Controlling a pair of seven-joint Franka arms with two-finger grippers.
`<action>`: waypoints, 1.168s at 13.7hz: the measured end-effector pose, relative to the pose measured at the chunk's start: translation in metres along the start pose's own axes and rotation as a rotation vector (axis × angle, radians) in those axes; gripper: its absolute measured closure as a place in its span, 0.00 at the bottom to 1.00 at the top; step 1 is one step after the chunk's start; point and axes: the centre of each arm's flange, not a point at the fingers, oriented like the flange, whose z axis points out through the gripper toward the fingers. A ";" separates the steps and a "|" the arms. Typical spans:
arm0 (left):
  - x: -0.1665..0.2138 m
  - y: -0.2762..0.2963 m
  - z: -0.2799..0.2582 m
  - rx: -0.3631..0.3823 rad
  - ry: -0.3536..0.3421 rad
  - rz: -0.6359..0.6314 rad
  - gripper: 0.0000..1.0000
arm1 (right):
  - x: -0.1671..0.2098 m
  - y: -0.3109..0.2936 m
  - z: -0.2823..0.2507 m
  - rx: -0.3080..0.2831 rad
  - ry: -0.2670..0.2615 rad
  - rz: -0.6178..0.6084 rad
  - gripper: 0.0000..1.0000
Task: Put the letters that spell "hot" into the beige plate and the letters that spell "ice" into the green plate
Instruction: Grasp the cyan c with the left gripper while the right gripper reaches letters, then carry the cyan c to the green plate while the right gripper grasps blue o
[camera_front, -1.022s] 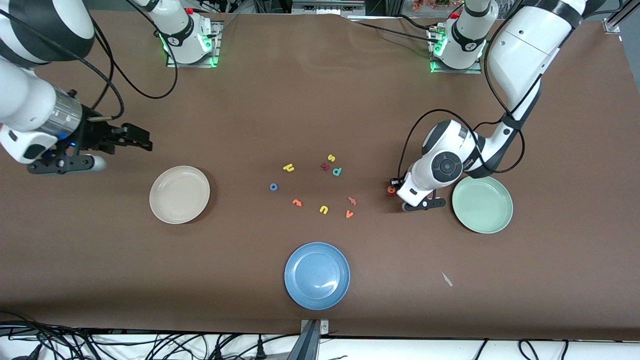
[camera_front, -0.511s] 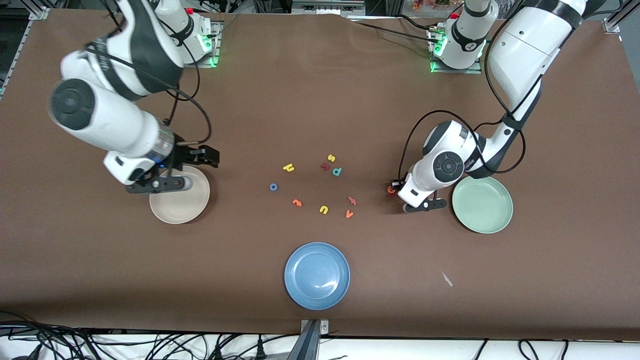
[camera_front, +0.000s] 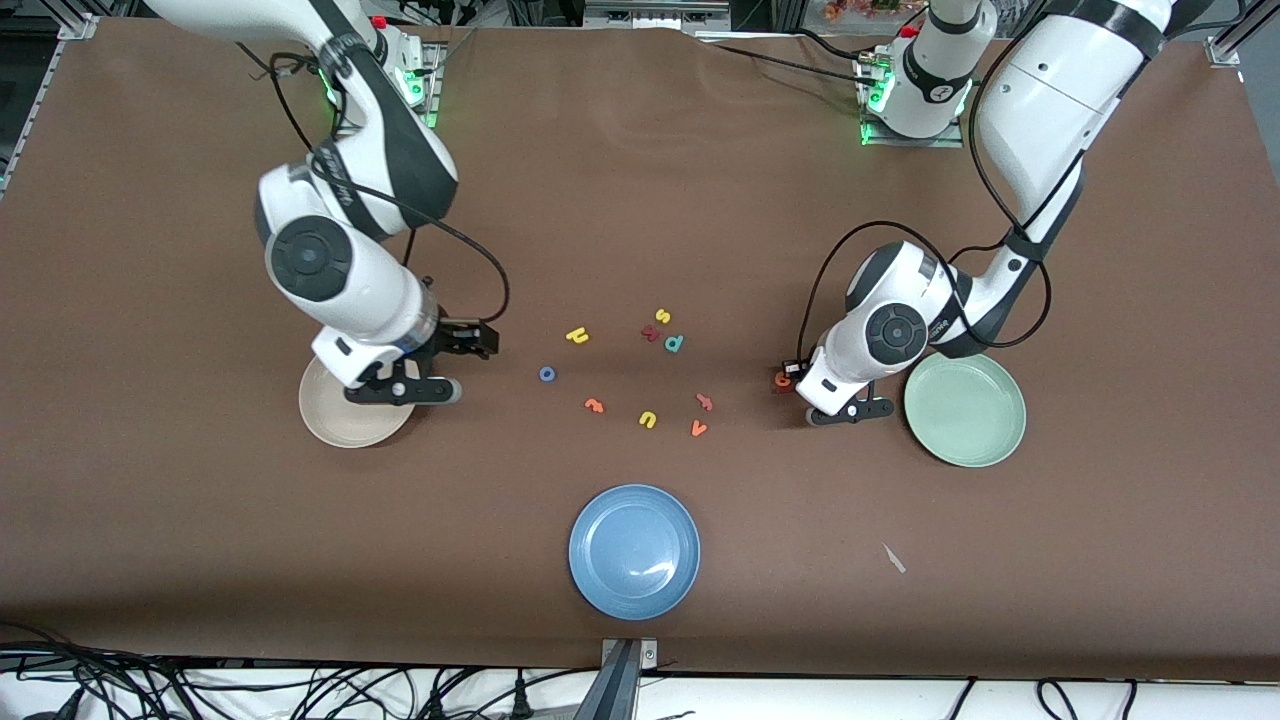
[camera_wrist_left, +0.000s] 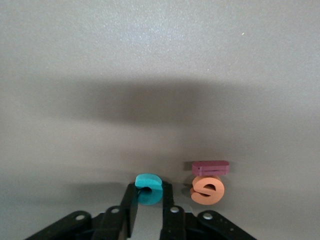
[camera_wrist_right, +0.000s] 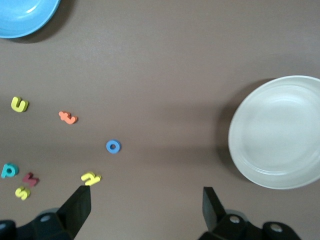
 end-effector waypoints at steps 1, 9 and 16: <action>0.000 0.000 0.000 0.000 0.001 0.001 0.79 | 0.002 -0.005 0.012 0.004 0.000 0.006 0.01; 0.031 -0.032 -0.067 -0.006 0.088 -0.002 0.79 | -0.008 -0.051 0.111 -0.002 0.061 0.006 0.01; 0.068 -0.151 -0.099 0.029 0.030 0.138 0.79 | -0.029 -0.059 0.152 -0.023 0.095 0.000 0.01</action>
